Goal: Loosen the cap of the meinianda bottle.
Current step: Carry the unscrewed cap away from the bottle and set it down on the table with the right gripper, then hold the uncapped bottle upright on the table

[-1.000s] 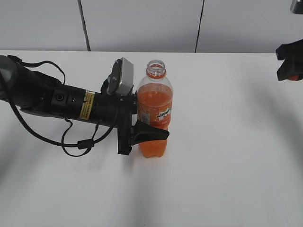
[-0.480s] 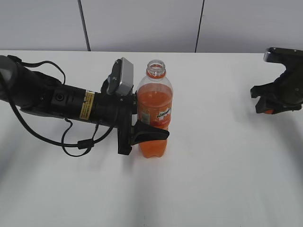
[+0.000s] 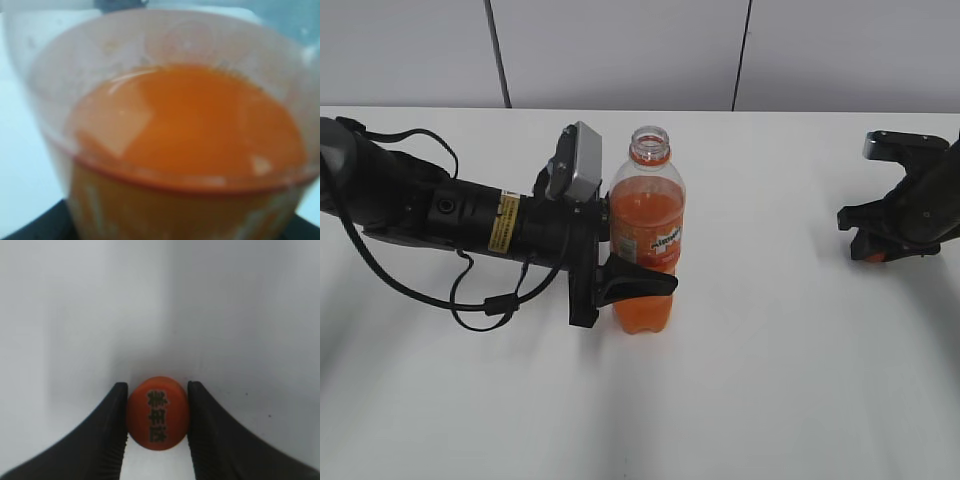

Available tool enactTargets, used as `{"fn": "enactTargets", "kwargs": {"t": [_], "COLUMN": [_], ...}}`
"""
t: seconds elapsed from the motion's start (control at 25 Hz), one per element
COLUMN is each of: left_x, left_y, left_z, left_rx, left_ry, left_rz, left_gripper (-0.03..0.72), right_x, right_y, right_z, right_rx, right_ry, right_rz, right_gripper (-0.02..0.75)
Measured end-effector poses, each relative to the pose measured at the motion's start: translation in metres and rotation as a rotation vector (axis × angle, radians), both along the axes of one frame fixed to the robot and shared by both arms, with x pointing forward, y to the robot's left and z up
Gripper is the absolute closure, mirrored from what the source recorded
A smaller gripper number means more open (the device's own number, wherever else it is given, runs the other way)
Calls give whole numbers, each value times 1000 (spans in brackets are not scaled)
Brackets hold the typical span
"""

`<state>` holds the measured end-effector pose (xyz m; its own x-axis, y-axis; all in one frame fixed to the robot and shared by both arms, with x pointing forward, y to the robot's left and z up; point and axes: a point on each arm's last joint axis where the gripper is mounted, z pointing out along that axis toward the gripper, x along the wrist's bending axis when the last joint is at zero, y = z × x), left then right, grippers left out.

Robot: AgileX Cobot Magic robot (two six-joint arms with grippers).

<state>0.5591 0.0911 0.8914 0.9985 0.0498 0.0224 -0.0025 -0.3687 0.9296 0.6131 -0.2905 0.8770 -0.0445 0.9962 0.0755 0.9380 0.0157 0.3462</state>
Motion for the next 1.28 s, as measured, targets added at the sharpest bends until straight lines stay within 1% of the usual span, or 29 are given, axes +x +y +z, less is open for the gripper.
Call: {"fn": "enactTargets", "kwargs": {"t": [0.24,0.32,0.4,0.56,0.64,0.8,0.96,1.04,1.16,1.28], "left_x": [0,0,0,1,1,1,2,2,3,7], "left_y": [0,0,0,0,0,0,1,1,3,10], "left_z": [0,0,0,0,0,0,-1,-1,-1,-2], "left_rx": [-2,-1,-1,-1,-1,-2,13,15,16,24], "left_ry": [4,4,5,8,8,13,21,22,22,22], "left_rz": [5,6,7,11,12,14,32,33,37,48], "left_gripper": [271,271,271,271,271,261,152,116,104,103], "right_x": [2,2,2,2,2,0,0,0,0,-1], "right_y": [0,0,0,0,0,0,0,0,0,0], "right_z": [-2,-2,-2,-1,-1,4,17,25,36,49], "right_rx": [-2,-3,-4,-4,-5,-2,-1,-1,-1,0], "right_ry": [-11,-13,-12,-13,-14,-13,-44,-61,-90,-122], "right_rz": [-4,-1,4,5,7,9,10,10,11,11], "right_gripper": [464,446,379,179,136,128,134,141,143,143]}}
